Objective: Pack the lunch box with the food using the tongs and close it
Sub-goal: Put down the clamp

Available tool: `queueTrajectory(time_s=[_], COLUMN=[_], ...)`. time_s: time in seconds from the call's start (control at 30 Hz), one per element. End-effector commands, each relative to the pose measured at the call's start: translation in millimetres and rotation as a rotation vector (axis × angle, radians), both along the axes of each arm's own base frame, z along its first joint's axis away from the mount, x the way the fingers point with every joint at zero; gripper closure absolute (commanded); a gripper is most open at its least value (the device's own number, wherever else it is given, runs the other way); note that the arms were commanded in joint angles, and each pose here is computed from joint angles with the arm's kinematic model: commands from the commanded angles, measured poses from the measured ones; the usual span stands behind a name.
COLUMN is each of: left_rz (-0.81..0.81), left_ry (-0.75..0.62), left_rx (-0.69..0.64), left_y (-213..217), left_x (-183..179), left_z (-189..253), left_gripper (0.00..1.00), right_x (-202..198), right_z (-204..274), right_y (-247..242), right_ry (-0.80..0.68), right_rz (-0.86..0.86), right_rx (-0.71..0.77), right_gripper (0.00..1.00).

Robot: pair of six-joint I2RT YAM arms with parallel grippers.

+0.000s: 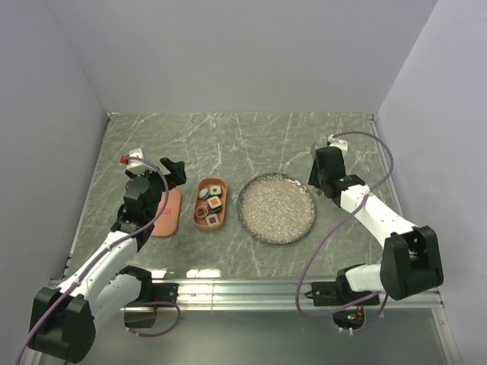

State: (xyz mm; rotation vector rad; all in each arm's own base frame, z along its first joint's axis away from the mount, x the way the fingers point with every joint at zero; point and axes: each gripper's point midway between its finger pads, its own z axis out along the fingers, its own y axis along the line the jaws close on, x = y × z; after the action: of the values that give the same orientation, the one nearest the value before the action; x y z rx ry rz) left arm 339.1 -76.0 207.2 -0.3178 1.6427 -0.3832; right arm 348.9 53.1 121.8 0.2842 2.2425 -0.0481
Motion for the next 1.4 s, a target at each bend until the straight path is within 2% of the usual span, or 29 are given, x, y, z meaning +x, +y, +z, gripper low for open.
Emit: queueTrajectory(time_s=[0.0, 0.4, 0.7, 0.97, 1.27, 1.3, 1.37], left_rz=[0.007, 0.004, 0.002, 0.001, 0.013, 0.013, 0.013], left_ry=[-0.077, -0.072, -0.075, -0.075, -0.083, -0.087, -0.089], left_rx=[-0.016, -0.016, -0.016, -0.017, -0.022, -0.023, -0.024], left_y=[0, -1, -1, -1, 2, 2, 2], left_x=[7, 10, 9, 8, 6, 6, 5], left_z=[28, 25, 26, 26, 27, 29, 29], left_gripper=[0.01, 0.01, 0.01, 0.01, 0.01, 0.01, 0.01], right_x=[6, -4, -12, -15, -17, -17, -17], right_z=[-5, -40, -67, -74, -73, -74, -73], right_y=[-15, -58, -70, -72, -74, -73, -73], right_ry=[0.013, 0.159, 0.291, 0.329, 0.325, 0.325, 0.322], right_rz=[-0.081, -0.246, -0.287, -0.299, -0.312, -0.310, -0.309], right_rx=[-0.025, -0.077, -0.125, -0.140, -0.141, -0.138, -0.137], right_gripper=[0.51, 0.50, 0.49, 0.46, 0.34, 0.24, 0.23])
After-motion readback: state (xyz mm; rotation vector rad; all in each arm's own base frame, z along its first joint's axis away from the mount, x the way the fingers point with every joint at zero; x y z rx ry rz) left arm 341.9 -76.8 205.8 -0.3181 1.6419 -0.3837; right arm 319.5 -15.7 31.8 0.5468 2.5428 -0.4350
